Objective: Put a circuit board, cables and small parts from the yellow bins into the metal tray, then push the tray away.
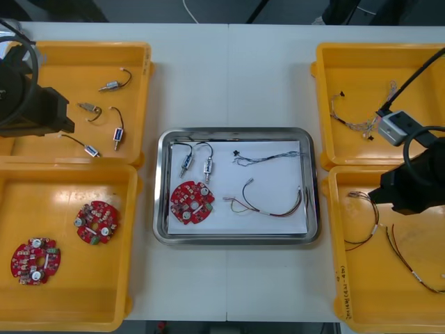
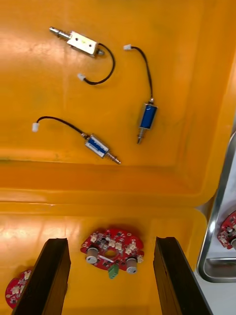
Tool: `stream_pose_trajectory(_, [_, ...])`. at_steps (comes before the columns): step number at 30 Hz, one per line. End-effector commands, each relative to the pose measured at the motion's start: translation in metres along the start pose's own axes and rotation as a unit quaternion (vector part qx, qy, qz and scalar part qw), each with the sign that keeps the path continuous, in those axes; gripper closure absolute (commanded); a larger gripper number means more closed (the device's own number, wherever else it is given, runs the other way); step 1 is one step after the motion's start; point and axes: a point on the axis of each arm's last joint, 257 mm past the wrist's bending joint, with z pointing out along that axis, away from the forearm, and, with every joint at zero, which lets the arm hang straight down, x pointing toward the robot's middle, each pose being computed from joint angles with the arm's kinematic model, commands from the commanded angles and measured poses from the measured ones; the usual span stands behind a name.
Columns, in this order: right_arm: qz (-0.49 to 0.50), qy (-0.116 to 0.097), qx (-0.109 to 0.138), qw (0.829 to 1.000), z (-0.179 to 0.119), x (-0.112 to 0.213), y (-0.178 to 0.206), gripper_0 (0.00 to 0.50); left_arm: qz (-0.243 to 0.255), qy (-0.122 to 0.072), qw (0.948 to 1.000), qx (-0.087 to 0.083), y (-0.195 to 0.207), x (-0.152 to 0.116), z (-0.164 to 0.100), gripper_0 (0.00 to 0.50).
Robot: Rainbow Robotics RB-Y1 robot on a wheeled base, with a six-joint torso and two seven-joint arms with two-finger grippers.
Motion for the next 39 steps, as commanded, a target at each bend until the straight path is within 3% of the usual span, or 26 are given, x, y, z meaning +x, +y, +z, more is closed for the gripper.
stream_pose_trajectory(1, [-0.066,-0.003,0.009,0.998,-0.008,-0.018,0.018,0.0,0.037,-0.011,0.9991,-0.019,0.027,0.004,-0.015,0.0])
stream_pose_trajectory(7, [-0.154,0.01,-0.005,0.988,0.001,-0.033,0.059,0.0,0.04,-0.007,0.9989,-0.024,0.044,0.024,-0.015,0.0])
stream_pose_trajectory(17, [-0.27,0.033,-0.008,0.962,0.019,-0.036,0.111,0.0,0.056,0.004,0.9982,-0.024,0.058,0.053,-0.022,0.0])
stream_pose_trajectory(28, [-0.387,0.015,-0.001,0.922,0.041,-0.051,0.17,0.0,0.079,0.013,0.9963,-0.031,0.071,0.076,-0.026,0.0])
stream_pose_trajectory(39, [-0.492,-0.001,-0.021,0.87,0.071,-0.063,0.21,0.0,0.082,0.009,0.9959,-0.039,0.08,0.077,-0.028,0.0])
